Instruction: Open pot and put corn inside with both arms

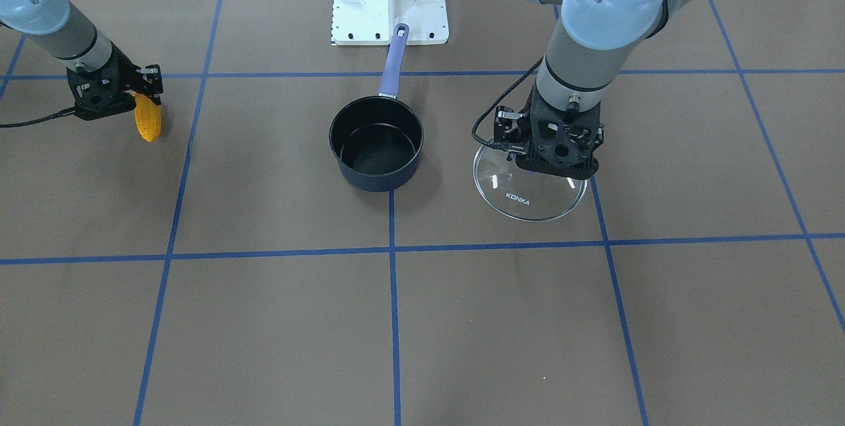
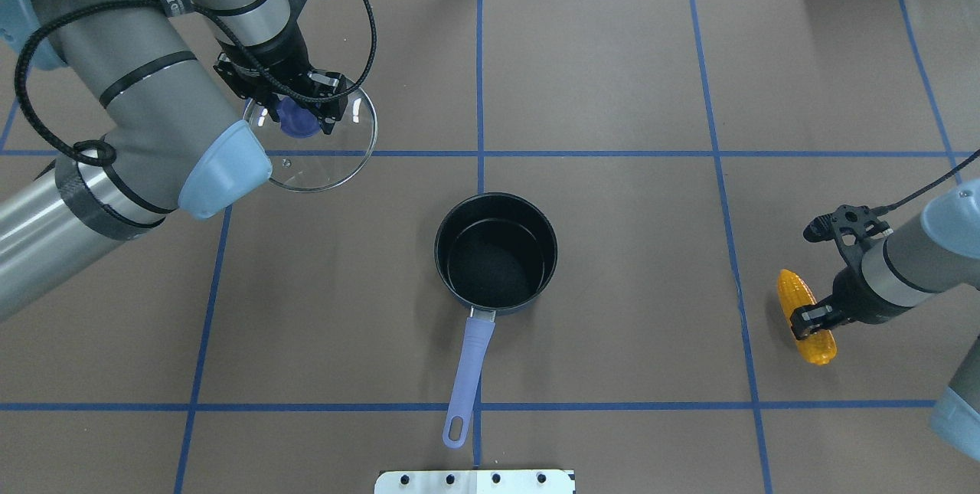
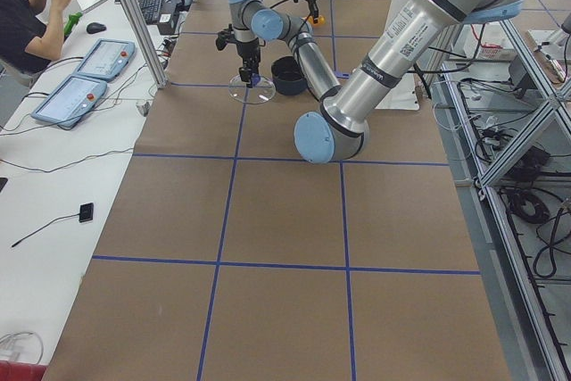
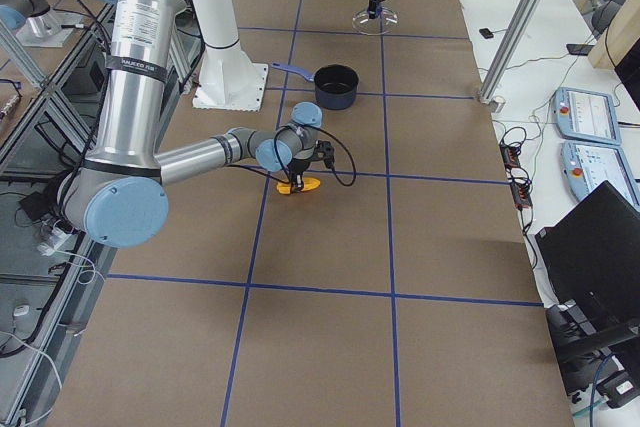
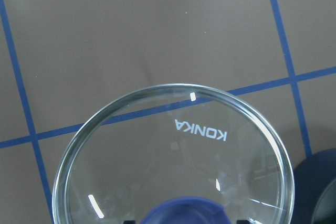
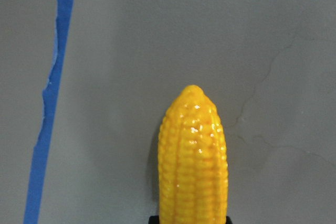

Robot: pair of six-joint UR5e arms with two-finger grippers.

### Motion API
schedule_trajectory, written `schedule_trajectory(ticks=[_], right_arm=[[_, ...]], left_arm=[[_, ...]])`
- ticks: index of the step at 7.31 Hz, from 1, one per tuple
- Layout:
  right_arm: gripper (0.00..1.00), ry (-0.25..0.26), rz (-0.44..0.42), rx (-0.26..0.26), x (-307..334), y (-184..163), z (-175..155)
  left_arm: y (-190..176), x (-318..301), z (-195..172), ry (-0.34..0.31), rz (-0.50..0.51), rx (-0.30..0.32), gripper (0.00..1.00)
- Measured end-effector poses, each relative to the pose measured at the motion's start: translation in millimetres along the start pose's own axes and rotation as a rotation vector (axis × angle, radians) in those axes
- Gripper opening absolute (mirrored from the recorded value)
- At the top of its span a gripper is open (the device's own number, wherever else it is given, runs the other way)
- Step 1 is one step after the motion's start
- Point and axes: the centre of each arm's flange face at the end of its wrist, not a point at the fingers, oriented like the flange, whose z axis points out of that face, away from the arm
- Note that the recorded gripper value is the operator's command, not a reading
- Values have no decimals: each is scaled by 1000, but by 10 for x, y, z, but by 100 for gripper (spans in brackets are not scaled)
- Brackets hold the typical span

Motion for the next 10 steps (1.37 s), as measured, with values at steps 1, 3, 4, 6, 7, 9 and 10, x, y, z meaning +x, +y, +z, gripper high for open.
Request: schedule_trajectory(ticks=[1,3,4,6,7,9,10], right_arm=[[23,-36,14,19,-197,-259,-219],[23,-68,45,42,-900,-845,-800],[23,-67,56,40,-1321,-1059,-1096],[23,-76,34,36,-2050,-1263,-1458],[23,-86,7,34,-2371,-1347,-1502],[23,-113,-38,27,-3044,-1587,-1496],[24,-136,-48,32,-3266,-1697,-1398]], left_arm=[[42,-156,86,-10,24,-10,58],[154,-513,283,-21,55,-15,58],[213,-698,394,-24,69,-15,58],[326,-1157,597,-38,104,-19,59],[379,-1375,675,-49,124,-28,59],[505,-1781,857,-48,157,-60,59],[556,-2007,963,-16,168,-72,59]])
